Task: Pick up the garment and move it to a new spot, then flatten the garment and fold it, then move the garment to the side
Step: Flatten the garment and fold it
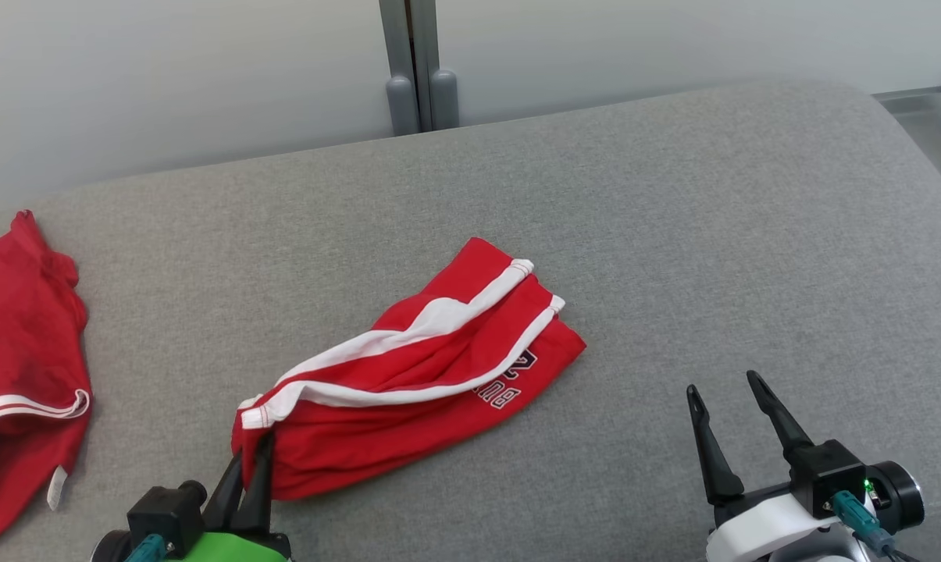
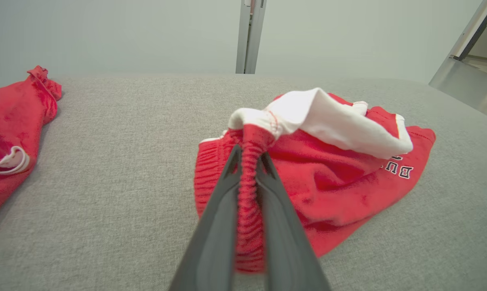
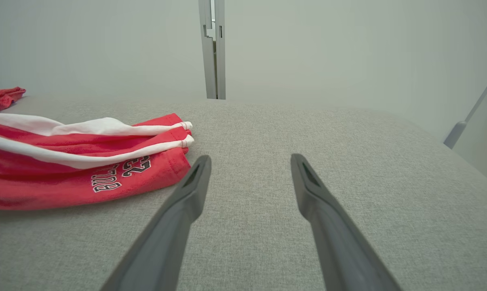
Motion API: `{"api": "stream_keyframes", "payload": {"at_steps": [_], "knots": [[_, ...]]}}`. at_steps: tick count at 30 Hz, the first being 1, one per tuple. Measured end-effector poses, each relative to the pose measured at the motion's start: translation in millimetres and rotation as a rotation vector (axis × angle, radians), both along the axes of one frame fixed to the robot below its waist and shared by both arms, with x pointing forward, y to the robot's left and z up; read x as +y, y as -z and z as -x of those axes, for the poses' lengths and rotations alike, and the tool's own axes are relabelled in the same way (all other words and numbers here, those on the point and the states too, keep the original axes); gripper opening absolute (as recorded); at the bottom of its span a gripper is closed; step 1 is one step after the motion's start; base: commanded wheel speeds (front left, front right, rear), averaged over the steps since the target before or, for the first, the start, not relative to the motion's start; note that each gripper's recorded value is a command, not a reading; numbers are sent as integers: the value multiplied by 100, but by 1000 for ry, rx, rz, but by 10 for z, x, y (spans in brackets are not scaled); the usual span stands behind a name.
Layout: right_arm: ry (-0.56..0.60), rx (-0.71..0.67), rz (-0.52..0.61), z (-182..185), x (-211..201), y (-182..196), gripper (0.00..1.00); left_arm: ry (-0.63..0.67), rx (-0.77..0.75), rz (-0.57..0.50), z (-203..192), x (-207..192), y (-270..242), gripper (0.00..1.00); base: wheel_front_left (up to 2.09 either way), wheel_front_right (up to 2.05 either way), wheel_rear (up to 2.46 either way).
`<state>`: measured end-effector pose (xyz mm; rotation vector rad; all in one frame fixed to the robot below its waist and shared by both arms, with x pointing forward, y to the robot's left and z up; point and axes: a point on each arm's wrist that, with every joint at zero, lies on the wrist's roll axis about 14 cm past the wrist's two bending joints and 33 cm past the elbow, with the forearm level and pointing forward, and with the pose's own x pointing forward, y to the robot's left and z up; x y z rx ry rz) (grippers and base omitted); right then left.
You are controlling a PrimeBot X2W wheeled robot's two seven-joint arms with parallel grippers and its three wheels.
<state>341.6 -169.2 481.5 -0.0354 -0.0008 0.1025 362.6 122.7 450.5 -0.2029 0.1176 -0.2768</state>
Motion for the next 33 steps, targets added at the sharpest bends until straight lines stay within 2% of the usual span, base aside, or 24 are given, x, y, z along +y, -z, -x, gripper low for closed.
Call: {"api": "stream_keyframes", "payload": {"at_steps": [6,16,22,33], "knots": [[-16,-14,7,1,44,-40,100,-75,49,37,116,98,130,100,0,0,0],[-16,-29,8,15,38,-85,100,-294,-33,113,355,652,-135,100,0,0,0],[-29,-31,9,3,72,-90,100,-394,-48,150,476,845,-207,100,0,0,0],[-24,-51,11,24,44,-149,100,-400,-28,136,669,778,-147,100,0,0,0]]}}
